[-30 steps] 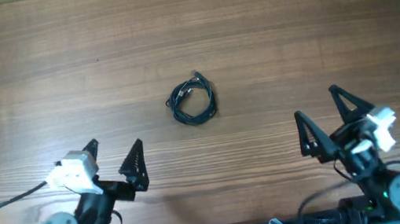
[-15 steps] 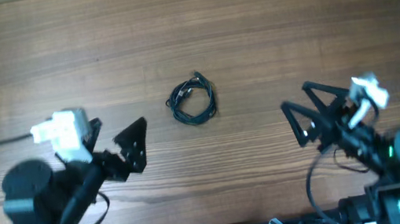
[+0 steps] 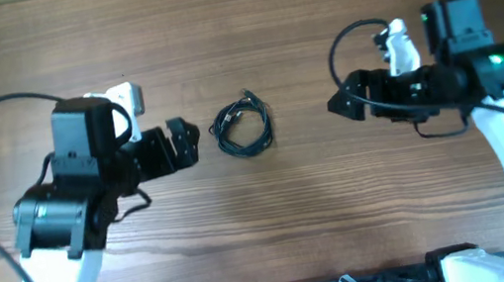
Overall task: Untangle cables
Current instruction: 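Move both grippers forward toward the coiled black cable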
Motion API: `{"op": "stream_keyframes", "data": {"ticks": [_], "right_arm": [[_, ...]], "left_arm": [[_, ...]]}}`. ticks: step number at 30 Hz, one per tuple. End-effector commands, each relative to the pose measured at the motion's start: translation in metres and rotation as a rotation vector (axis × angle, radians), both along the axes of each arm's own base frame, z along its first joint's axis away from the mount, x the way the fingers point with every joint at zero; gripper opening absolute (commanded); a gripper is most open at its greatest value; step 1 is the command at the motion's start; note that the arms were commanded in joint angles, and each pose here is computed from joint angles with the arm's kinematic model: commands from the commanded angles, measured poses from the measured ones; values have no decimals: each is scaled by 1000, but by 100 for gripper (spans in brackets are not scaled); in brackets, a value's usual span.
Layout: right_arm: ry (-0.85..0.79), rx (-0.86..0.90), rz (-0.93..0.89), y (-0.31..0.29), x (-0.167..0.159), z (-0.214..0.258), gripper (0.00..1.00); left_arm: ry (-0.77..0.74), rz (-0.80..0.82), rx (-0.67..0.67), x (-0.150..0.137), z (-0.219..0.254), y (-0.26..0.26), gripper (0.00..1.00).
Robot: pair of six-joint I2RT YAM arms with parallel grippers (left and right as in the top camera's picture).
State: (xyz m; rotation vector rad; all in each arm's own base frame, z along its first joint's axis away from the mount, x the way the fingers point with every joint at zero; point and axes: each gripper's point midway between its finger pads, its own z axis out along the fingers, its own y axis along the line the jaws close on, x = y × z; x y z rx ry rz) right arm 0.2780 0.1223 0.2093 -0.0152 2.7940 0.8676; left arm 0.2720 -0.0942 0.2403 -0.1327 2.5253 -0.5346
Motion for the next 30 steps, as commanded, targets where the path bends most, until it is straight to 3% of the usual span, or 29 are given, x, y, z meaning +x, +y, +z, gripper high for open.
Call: {"op": "stream_keyframes", "data": {"ticks": [1, 3, 4, 5, 7, 10, 11, 13, 15, 16, 18, 21, 30], "right_arm": [[-3, -138, 112, 11, 7, -27, 100], [-6, -252, 109, 10, 14, -42, 100], [-15, -293, 102, 10, 17, -46, 100], [-24, -312, 90, 12, 19, -47, 100], [-39, -300, 89, 21, 20, -45, 100], [-32, -296, 86, 25, 18, -45, 100], [-30, -298, 90, 25, 17, -45, 100], [-26, -299, 91, 25, 16, -45, 100], [-22, -296, 93, 25, 15, -45, 100], [-15, -286, 97, 27, 14, -45, 100], [-6, -278, 100, 28, 12, -45, 100], [-1, -280, 101, 28, 11, -46, 100], [38, -288, 106, 25, 2, -48, 100]], "left_arm": [[86, -3, -1, 17, -22, -7, 100], [181, -7, 12, 25, -49, -10, 84], [215, -6, 19, 28, -59, -11, 85], [260, -6, 28, 32, -74, -12, 96], [334, -3, 50, 39, -101, -12, 95], [412, -6, 60, 48, -135, -17, 78], [434, -10, 61, 51, -146, -20, 67], [451, -26, 69, 56, -161, -27, 54], [447, -37, 79, 62, -173, -33, 54], [440, -45, 85, 66, -179, -36, 63], [440, -27, 96, 72, -189, -41, 68], [463, 87, 144, 76, -204, -34, 69], [448, 187, 190, 85, -220, -32, 70]]}}
